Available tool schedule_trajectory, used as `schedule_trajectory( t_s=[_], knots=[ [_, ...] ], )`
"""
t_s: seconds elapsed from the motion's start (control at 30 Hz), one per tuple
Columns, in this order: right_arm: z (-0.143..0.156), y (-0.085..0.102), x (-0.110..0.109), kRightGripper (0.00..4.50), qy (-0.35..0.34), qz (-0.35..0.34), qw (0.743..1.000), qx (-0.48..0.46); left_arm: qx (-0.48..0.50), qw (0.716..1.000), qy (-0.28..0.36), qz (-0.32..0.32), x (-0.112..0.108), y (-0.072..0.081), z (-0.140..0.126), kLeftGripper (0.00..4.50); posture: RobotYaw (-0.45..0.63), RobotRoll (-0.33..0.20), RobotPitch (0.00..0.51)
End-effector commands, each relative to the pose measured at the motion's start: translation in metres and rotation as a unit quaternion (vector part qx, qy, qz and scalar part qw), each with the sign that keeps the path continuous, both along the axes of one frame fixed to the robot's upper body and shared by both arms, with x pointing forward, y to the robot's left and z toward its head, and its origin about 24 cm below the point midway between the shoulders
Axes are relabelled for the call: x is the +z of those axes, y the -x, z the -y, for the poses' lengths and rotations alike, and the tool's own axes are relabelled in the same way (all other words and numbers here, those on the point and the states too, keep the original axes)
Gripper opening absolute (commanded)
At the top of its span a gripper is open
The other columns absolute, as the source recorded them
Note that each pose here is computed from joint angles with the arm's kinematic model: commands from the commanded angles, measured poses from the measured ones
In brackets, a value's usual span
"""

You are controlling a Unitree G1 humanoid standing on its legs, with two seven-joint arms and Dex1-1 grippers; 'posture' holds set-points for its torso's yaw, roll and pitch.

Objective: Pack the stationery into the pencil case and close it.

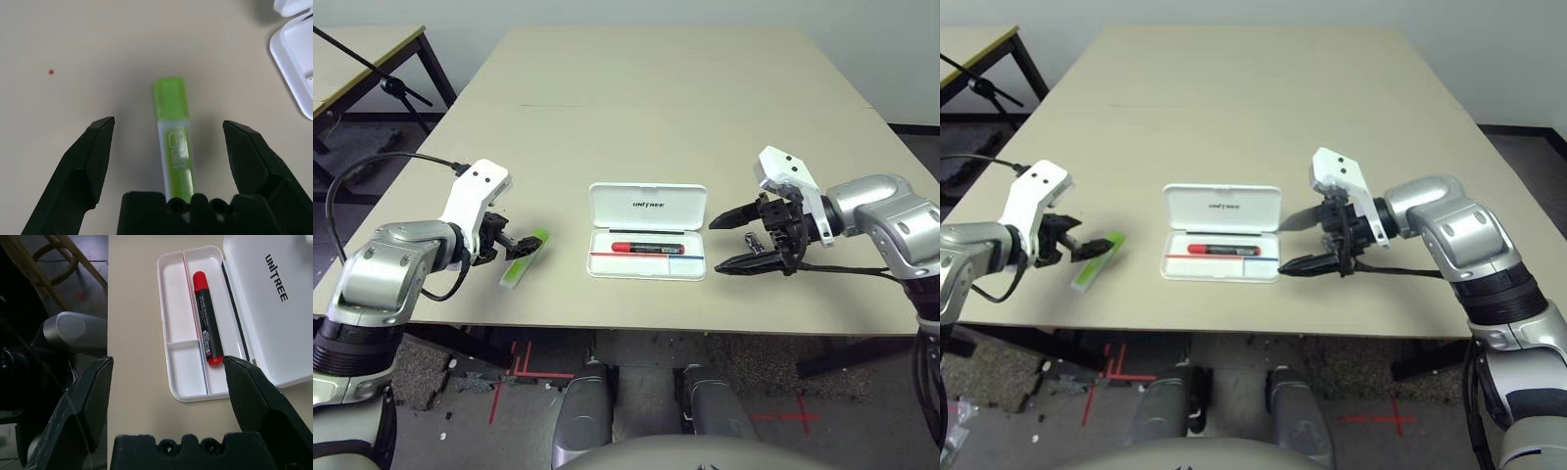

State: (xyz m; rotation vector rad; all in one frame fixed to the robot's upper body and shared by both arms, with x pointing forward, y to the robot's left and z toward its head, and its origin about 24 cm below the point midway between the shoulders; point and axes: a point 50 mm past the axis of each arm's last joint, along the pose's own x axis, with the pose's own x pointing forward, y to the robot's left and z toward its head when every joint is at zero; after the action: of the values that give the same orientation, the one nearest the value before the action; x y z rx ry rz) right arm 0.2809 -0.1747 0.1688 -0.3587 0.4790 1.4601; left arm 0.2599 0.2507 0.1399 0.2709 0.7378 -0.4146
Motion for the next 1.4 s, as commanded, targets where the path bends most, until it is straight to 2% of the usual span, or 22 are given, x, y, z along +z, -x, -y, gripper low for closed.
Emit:
schedule_trajectory(
  t_s=[0.03,0.27,0.5,0.63,0.8,0.87,1.13,1.27,1.4],
  knots=[
    [-0.003,0.000,-0.003,4.46,0.004,0.000,1.000,0.005,0.009,1.000,0.006,-0.014,-0.007,0.004,0.002,4.50,0.06,0.000,0.096],
    [-0.005,-0.001,-0.003,4.46,0.005,0.004,1.000,0.007,0.029,0.999,-0.003,-0.039,-0.028,0.003,0.000,4.50,0.05,0.000,0.087],
    [-0.006,-0.001,-0.003,4.46,0.005,0.007,1.000,0.007,0.040,0.997,-0.014,-0.064,-0.041,0.002,-0.006,4.50,0.04,0.000,0.084],
    [-0.005,0.000,-0.002,4.50,0.005,0.008,1.000,0.007,0.037,0.997,-0.011,-0.069,-0.044,0.003,-0.005,3.60,0.04,0.000,0.081],
    [-0.005,0.001,-0.002,4.50,0.005,0.009,1.000,0.008,0.031,0.997,-0.011,-0.072,-0.046,0.003,-0.004,1.67,0.04,0.000,0.081],
    [-0.005,0.000,-0.002,4.50,0.005,0.009,1.000,0.008,0.027,0.997,-0.014,-0.067,-0.044,0.003,-0.005,1.06,0.04,0.000,0.081],
    [-0.005,-0.001,-0.004,4.50,0.006,0.011,1.000,0.007,-0.053,0.998,-0.044,-0.015,-0.019,-0.002,-0.010,1.07,0.04,0.000,0.083],
    [-0.005,-0.002,-0.005,4.50,0.005,0.014,1.000,0.005,-0.146,0.988,-0.041,0.012,-0.005,-0.001,-0.001,1.07,0.04,0.000,0.084],
    [-0.008,-0.004,-0.004,4.50,-0.002,0.019,1.000,-0.001,-0.218,0.976,-0.031,0.010,0.000,0.003,0.012,1.07,0.04,0.000,0.086]
  ],
)
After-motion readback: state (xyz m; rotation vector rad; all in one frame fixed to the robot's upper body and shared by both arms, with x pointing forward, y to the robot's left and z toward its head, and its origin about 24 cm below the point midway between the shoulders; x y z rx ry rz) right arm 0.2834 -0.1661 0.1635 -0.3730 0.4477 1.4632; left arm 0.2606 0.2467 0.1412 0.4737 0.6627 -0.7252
